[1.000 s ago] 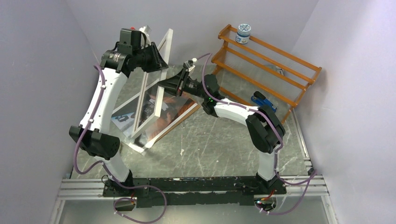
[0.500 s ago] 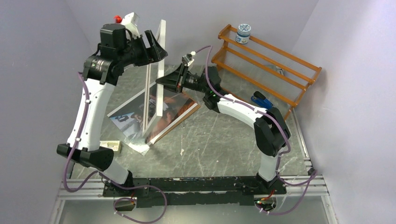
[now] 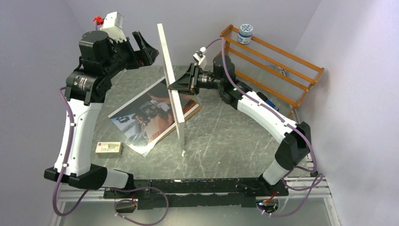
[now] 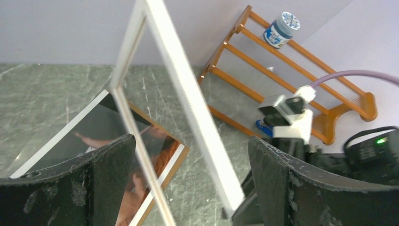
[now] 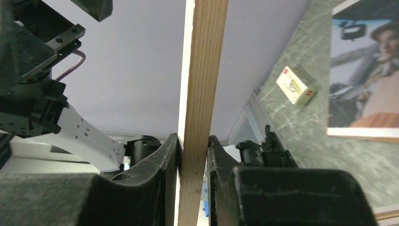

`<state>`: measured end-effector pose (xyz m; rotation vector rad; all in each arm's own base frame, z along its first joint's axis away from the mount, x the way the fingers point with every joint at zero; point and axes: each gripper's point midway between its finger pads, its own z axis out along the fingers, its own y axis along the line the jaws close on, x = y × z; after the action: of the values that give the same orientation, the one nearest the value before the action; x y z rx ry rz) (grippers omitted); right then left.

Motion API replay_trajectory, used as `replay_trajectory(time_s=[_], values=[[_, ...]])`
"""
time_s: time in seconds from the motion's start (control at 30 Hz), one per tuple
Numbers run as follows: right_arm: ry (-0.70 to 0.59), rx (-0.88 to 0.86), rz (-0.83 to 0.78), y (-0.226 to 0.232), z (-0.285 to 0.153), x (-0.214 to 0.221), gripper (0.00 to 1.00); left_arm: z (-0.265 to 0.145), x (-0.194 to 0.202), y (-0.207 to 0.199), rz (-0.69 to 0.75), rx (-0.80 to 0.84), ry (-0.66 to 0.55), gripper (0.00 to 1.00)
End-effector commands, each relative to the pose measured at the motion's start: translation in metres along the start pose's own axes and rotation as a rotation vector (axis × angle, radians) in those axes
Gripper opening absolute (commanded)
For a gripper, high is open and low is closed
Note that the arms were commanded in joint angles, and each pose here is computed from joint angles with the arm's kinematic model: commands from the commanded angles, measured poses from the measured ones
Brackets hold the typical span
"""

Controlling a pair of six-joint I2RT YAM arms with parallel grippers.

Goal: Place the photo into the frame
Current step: Turn over the photo frame at the center of the board.

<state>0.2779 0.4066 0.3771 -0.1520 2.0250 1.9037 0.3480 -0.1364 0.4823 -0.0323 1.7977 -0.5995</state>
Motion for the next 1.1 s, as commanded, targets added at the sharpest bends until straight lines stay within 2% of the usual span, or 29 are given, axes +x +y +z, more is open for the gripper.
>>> replay_trajectory(time_s=[0.0,0.17,0.3,0.43,0.67,0.83,0.97,1.07], values=[[-0.032,0.051,-0.234,0.042,-0.043,-0.009,0.00,-0.013,-0.002,0.011,0.021,-0.054,-0.048,0.94],[-0.039,0.321,-0.289,0.012,-0.071,-0.010,0.00,-0.014,0.024,0.029,0.017,-0.111,-0.001,0.94],[-0.004,0.463,-0.270,-0.018,-0.080,0.001,0.00,-0.013,0.053,0.047,0.007,-0.175,0.065,0.94],[0.044,0.534,-0.249,-0.051,-0.067,0.019,0.00,-0.019,0.064,0.066,-0.009,-0.259,0.059,0.94],[0.159,0.726,-0.296,-0.121,-0.008,0.057,0.00,-0.033,0.089,0.128,-0.040,-0.570,0.023,0.94],[0.310,0.829,-0.365,-0.167,0.029,0.100,0.00,-0.035,0.098,0.133,-0.036,-0.589,0.046,0.94],[0.371,0.866,-0.416,-0.190,0.020,0.118,0.00,-0.035,0.104,0.137,-0.039,-0.613,0.077,0.94],[0.398,0.860,-0.447,-0.202,-0.002,0.131,0.00,-0.032,0.109,0.137,-0.043,-0.598,0.099,0.94]])
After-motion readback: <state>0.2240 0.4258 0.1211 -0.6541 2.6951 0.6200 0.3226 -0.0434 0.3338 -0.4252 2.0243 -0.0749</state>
